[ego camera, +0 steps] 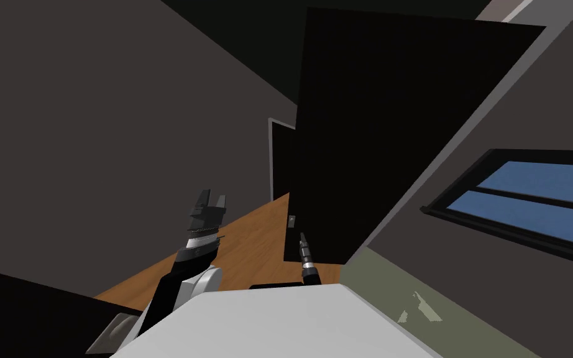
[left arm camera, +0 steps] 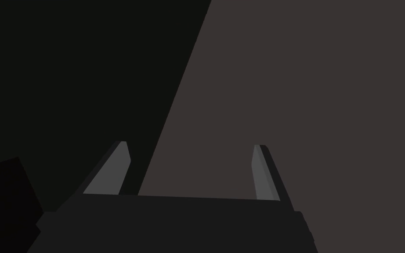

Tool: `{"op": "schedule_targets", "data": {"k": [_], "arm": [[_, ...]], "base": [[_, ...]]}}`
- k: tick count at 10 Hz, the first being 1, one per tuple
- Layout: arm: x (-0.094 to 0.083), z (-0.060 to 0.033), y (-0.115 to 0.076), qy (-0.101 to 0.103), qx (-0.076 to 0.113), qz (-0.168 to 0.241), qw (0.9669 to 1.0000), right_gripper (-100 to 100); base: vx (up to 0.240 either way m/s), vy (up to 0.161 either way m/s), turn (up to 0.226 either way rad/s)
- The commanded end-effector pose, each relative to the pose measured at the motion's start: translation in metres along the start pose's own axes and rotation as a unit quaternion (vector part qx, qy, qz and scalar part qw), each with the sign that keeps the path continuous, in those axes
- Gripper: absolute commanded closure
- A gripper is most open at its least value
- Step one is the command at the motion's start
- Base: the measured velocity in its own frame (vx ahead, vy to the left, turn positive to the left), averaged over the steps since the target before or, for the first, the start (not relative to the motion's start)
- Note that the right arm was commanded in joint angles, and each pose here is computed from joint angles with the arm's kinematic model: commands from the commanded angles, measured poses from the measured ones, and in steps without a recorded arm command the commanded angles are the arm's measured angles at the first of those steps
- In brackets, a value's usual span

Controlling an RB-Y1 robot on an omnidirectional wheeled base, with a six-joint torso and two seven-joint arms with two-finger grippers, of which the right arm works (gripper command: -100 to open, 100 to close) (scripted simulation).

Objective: Push the door open

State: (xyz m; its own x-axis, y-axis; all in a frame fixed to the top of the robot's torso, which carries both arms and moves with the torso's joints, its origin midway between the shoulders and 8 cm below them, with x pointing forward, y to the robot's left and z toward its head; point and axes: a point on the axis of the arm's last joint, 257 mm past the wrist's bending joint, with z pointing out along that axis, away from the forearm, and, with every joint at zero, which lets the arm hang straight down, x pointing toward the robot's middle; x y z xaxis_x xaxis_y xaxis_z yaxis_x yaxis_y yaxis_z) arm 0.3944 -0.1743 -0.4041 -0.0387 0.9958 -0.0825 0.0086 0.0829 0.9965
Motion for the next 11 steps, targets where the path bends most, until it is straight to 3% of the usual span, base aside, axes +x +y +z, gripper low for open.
{"op": "schedule_targets", "data": {"k": [1, 6, 8, 11], "arm": [[0.020, -0.0080, 0.004, 0.013, -0.002, 0.005, 0.9999, -100], [0.078, -0.0236, 0.016, 0.037, -0.006, 0.034, 0.9987, -100], [0.059, -0.0185, 0.010, 0.038, -0.004, 0.014, 0.9992, -100], [0.050, -0.0113, 0.008, 0.038, -0.003, 0.006, 0.9993, -100]], "base": [[-0.070, -0.005, -0.174], [-0.058, -0.005, -0.159], [0.064, 0.009, 0.002], [0.231, 0.049, 0.008]]}}
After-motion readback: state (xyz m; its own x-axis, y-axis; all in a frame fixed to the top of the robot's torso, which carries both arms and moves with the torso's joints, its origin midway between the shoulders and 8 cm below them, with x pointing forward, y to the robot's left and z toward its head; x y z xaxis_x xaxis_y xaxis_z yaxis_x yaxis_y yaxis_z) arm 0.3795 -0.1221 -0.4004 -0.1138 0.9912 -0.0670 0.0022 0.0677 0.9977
